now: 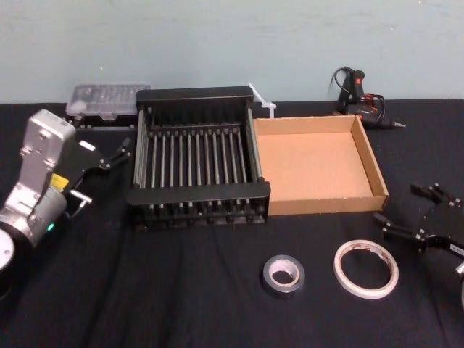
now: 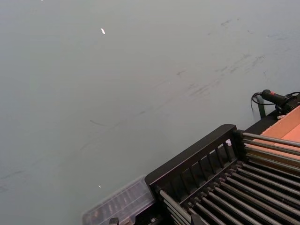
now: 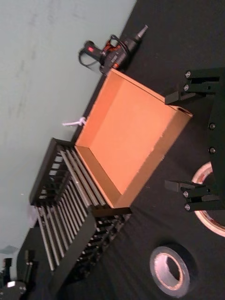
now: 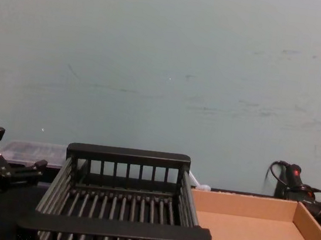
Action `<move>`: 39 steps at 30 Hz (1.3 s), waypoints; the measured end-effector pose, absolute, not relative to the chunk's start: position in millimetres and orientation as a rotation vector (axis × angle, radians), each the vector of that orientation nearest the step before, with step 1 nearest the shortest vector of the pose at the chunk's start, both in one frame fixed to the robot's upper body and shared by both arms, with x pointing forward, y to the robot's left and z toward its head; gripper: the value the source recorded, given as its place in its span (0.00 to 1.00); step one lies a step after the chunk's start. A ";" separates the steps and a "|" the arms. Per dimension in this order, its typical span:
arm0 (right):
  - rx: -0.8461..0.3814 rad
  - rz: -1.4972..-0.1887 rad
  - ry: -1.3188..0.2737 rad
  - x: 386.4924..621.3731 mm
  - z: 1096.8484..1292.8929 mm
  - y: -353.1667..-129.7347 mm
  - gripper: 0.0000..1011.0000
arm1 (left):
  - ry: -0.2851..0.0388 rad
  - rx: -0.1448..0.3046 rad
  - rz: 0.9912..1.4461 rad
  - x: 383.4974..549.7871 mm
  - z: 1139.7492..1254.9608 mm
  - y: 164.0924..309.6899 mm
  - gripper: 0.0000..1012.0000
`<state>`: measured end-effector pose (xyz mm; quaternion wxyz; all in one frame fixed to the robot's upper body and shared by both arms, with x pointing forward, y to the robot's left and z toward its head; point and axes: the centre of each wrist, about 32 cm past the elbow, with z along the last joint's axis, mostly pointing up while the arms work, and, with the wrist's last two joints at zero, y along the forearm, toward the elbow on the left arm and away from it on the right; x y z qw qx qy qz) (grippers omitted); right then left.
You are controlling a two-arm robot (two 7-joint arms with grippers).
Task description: Pick up the white tape and place it into the black box , Pick up the silver tape and place it into the brown box.
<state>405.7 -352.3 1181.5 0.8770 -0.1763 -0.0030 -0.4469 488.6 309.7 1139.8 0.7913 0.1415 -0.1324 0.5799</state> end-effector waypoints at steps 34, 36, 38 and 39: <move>-0.496 -0.883 0.142 417.7 1156.2 -341.9 0.99 | -0.285 0.304 1.248 488.6 1139.8 309.7 0.99; -0.500 -0.882 0.150 418.5 1154.4 -342.2 0.99 | -0.285 0.304 1.248 488.6 1139.8 309.7 0.99; -0.503 -0.882 0.154 418.9 1153.5 -342.3 0.99 | -0.285 0.305 1.248 488.6 1139.8 309.7 0.99; -0.504 -0.883 0.156 419.1 1153.0 -342.4 0.99 | -0.285 0.304 1.248 488.6 1139.8 309.7 0.99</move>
